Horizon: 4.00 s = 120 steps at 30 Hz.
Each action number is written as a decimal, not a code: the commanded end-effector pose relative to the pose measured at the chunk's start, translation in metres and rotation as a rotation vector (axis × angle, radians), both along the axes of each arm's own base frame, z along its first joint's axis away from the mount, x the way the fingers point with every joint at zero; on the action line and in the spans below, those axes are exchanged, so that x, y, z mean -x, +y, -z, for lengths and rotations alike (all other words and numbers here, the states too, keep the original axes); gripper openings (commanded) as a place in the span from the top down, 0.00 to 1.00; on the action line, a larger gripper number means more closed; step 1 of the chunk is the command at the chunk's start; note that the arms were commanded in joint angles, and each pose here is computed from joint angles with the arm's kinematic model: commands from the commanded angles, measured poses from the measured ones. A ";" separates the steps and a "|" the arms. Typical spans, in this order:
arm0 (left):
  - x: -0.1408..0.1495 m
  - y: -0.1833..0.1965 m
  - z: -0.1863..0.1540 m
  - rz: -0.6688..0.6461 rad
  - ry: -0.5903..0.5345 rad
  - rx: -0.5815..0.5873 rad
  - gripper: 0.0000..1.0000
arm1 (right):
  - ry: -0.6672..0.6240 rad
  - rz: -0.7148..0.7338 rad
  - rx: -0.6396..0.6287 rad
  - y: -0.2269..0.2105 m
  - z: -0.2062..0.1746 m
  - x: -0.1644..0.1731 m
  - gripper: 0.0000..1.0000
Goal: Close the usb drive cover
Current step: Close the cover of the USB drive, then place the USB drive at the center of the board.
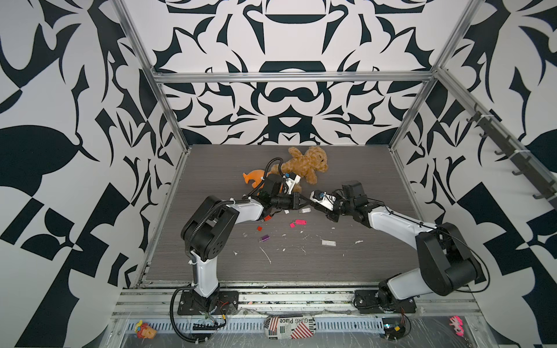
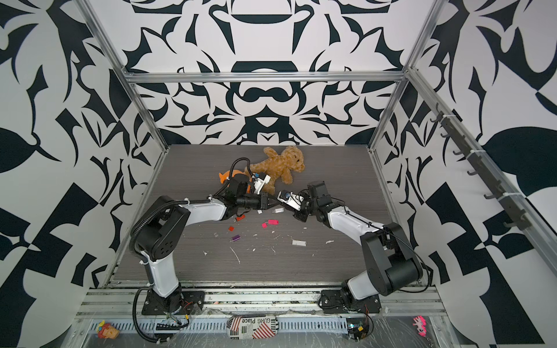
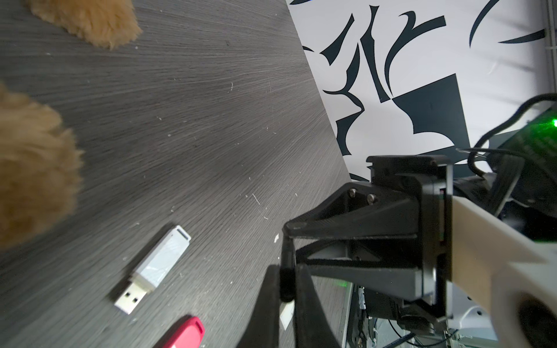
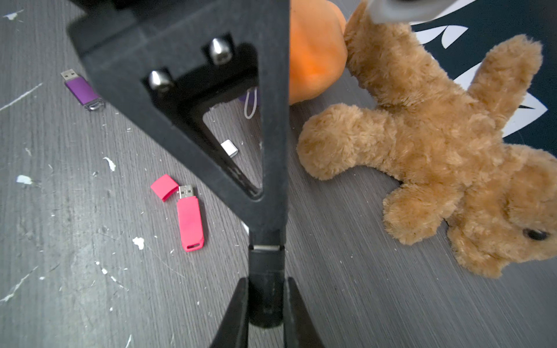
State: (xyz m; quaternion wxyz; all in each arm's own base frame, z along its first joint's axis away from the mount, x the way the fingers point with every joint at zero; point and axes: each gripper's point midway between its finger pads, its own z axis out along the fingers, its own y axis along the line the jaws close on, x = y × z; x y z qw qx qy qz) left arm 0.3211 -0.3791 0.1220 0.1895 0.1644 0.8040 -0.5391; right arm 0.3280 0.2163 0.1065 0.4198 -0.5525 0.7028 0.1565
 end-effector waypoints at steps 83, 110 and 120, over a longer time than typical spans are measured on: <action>0.009 0.056 -0.014 -0.041 -0.114 -0.118 0.51 | 0.182 -0.101 0.397 -0.065 0.051 0.060 0.87; 0.005 0.055 -0.001 -0.062 -0.070 -0.115 0.51 | 0.282 -0.144 0.423 -0.055 0.075 0.077 0.79; 0.005 0.058 0.000 -0.078 -0.076 -0.126 0.51 | 0.224 -0.105 0.418 -0.055 0.063 0.063 0.63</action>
